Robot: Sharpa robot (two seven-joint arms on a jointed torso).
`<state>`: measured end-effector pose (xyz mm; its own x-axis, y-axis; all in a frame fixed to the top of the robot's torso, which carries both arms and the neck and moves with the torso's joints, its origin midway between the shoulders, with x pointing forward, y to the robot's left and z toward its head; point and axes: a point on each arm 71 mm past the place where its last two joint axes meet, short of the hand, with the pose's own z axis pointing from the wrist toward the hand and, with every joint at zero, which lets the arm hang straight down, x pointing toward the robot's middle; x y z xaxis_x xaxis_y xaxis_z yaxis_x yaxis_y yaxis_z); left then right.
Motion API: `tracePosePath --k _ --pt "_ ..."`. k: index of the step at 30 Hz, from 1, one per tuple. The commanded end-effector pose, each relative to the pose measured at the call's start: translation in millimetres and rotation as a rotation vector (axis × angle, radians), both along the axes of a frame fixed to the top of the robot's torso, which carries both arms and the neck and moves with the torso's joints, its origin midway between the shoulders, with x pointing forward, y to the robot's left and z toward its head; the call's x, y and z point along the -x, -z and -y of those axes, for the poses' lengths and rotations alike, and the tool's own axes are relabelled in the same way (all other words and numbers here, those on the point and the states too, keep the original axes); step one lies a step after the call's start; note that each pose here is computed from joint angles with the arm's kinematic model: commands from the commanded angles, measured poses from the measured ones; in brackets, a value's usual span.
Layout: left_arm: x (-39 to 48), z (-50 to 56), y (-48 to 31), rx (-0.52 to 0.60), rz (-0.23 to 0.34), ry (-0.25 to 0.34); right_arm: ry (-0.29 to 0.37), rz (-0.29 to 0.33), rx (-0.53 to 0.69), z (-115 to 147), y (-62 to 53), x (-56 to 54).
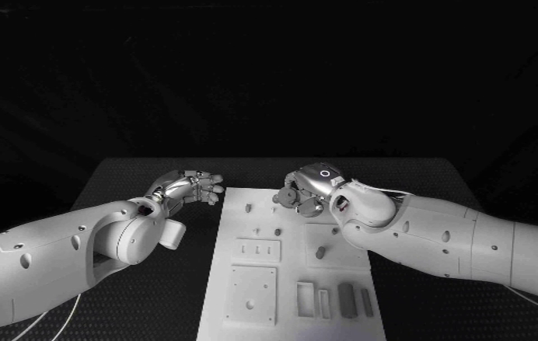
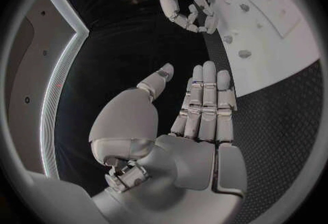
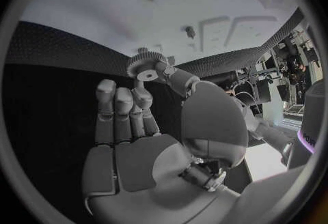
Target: Assemble the parts on the task board
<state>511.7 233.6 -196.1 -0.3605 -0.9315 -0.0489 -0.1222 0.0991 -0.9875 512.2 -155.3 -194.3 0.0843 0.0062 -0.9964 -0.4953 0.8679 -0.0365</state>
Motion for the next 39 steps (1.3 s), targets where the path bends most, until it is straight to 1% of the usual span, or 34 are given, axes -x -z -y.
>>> tracePosePath --k 1,7,10,11,16,27,39 --pt "0.1 1.6 -1.4 0.005 0.010 0.005 -0.018 0.049 0.025 -10.6 -0.2 2.2" --pt "-0.8 3.7 -0.9 0.005 0.004 0.013 -0.029 0.028 0.039 -23.9 10.3 1.4" --pt "-1.7 2.6 -0.8 0.003 0.006 0.006 -0.037 0.021 0.047 -30.0 14.6 1.5" --pt "-1.7 2.7 -0.9 0.003 0.008 0.006 -0.043 0.014 0.050 -33.7 17.9 2.4" --pt "-2.4 3.1 -1.6 0.002 0.019 -0.005 -0.047 -0.003 0.055 -39.7 24.8 3.2" --pt "-2.7 4.4 -1.1 0.004 0.013 0.005 -0.040 -0.018 0.070 -43.3 30.7 0.4" --pt "-2.7 4.1 -1.0 0.004 0.010 0.006 -0.015 -0.025 0.088 -38.4 32.7 -3.2"
